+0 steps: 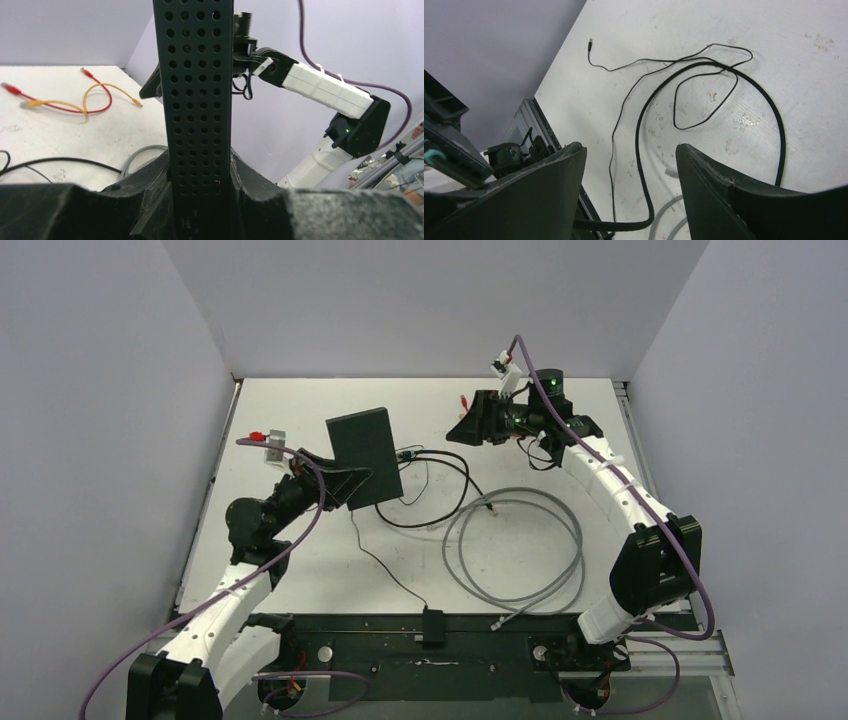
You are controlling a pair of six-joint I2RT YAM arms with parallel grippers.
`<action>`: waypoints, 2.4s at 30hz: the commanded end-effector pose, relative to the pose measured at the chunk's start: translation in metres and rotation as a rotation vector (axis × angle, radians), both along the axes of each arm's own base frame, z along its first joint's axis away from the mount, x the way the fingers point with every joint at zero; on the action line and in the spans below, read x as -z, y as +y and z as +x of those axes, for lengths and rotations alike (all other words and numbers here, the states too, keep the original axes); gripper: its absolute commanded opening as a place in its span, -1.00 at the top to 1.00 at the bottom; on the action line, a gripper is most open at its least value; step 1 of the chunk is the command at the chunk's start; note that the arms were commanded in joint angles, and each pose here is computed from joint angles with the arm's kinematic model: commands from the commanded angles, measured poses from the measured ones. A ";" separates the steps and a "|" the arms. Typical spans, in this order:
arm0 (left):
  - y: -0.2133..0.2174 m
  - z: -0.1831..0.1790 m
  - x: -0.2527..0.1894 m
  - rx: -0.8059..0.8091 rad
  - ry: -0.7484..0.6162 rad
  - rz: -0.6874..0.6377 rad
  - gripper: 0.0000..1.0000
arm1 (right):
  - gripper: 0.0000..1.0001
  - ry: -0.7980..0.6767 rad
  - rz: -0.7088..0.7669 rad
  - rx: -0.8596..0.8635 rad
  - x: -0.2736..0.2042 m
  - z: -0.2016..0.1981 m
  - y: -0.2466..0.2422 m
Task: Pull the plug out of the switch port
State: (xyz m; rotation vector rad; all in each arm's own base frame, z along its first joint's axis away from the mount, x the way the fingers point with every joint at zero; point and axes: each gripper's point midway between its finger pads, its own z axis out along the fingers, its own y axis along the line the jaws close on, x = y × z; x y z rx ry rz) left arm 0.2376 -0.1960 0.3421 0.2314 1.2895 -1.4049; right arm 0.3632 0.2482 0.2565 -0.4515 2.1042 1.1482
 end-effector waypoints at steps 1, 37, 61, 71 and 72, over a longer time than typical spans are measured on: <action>0.009 0.010 -0.040 -0.064 -0.038 -0.089 1.00 | -0.34 -0.138 0.122 0.010 -0.069 0.003 0.010; 0.098 0.049 0.032 -0.721 0.126 0.290 1.00 | -0.93 0.511 -0.567 0.247 0.211 -0.039 -0.081; 0.095 0.045 0.023 -0.704 0.092 0.240 1.00 | -0.64 0.505 -0.484 0.634 0.250 0.057 -0.127; 0.098 0.046 0.018 -0.726 0.069 0.248 1.00 | -0.20 0.510 -0.538 0.727 0.259 0.089 -0.161; 0.100 0.046 0.018 -0.734 0.068 0.255 1.00 | -0.19 0.515 -0.539 0.743 0.259 0.091 -0.168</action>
